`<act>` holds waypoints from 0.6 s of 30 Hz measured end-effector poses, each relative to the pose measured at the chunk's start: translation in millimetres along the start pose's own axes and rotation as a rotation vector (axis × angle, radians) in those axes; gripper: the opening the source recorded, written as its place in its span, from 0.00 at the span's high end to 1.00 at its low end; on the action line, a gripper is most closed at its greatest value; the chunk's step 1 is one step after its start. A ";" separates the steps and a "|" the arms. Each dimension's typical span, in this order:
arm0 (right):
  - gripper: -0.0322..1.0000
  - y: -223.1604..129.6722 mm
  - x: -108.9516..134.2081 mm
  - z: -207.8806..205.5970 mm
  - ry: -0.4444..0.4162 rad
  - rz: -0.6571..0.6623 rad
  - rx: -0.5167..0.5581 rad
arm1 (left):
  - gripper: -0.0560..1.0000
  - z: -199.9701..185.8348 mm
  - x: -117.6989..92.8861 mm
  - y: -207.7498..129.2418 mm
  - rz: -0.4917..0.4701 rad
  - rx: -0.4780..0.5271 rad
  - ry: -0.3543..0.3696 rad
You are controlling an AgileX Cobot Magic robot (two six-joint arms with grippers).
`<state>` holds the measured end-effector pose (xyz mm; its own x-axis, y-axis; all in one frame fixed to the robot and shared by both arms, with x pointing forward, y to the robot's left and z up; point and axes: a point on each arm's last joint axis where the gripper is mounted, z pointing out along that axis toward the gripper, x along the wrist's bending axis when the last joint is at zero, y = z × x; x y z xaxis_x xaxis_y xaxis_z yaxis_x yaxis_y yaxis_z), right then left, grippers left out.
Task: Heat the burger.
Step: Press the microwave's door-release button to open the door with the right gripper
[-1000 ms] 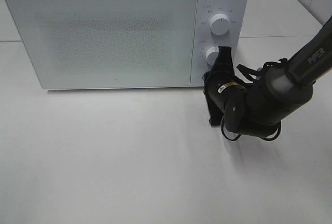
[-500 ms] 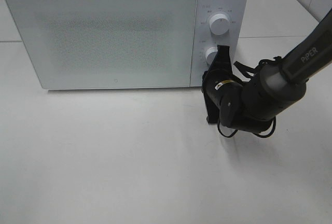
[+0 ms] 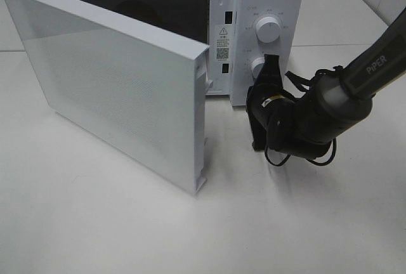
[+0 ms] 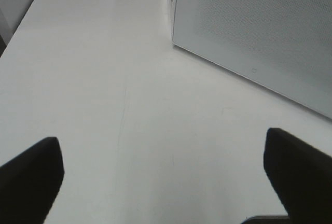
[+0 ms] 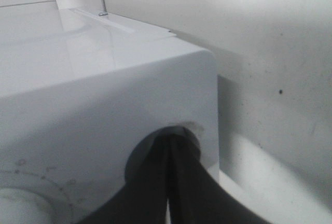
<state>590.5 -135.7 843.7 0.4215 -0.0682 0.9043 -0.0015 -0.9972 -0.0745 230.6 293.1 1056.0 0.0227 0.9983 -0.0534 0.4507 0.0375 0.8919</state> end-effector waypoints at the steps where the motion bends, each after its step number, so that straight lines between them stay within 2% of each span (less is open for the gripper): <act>1: 0.96 0.0 0.0 0.0 0.000 0.000 0.000 | 0.01 0.0 0.0 0.0 0.000 0.000 0.000; 18: 0.96 1.7 -0.1 -14.2 0.017 -0.034 0.016 | 0.01 0.0 0.0 0.0 0.000 0.000 0.000</act>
<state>577.5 -137.8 849.4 0.4054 -0.0353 0.9135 0.0270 -0.9984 -0.0505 230.6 293.1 1056.0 0.0227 0.9983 -0.0534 0.4507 0.0375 0.8919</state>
